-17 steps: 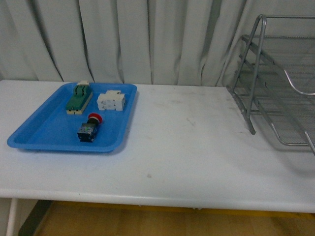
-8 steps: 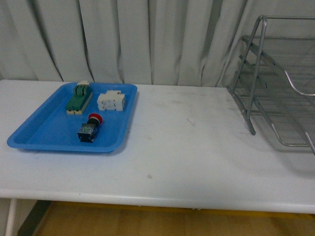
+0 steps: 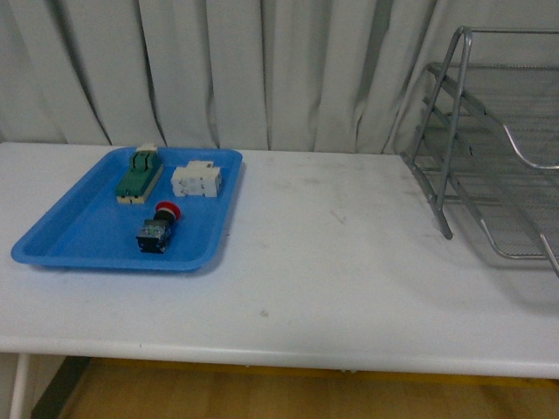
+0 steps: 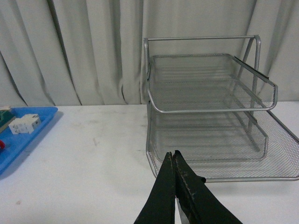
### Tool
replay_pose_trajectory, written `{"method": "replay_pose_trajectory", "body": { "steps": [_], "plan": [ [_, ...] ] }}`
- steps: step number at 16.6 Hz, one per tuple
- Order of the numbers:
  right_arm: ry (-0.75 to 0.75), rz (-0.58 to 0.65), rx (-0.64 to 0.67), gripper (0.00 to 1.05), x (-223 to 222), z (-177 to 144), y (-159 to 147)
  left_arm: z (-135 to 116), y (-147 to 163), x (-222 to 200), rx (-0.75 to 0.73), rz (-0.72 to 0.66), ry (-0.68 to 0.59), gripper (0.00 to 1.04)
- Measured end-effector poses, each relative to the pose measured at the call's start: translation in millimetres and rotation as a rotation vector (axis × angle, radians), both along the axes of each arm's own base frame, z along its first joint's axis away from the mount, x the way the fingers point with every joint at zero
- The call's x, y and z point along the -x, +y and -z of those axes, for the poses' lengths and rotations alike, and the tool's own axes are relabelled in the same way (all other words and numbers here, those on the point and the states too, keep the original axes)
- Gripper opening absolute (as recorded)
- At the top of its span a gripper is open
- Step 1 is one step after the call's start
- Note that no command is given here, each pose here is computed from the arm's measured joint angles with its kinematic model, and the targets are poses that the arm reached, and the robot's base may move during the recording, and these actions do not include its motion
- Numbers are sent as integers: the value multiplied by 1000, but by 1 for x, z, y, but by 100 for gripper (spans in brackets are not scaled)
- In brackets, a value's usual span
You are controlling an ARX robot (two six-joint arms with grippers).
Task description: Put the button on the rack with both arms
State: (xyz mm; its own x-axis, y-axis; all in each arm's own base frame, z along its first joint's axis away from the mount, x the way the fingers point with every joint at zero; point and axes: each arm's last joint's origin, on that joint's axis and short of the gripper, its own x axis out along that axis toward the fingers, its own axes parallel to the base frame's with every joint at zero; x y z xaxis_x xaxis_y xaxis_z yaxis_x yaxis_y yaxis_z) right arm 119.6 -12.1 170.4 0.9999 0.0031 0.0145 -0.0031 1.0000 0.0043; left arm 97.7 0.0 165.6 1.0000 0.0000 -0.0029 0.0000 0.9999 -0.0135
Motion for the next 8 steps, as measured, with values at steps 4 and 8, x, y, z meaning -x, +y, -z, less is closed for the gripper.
{"method": "replay_pose_trajectory", "body": {
  "steps": [4, 8],
  "plan": [
    [-3, -20, 1, 2, 5, 0, 13, 0, 0, 0, 0, 0, 0, 98],
    [3, 3, 1, 2, 9, 0, 12, 0, 0, 0, 0, 0, 0, 98]
  ]
}}
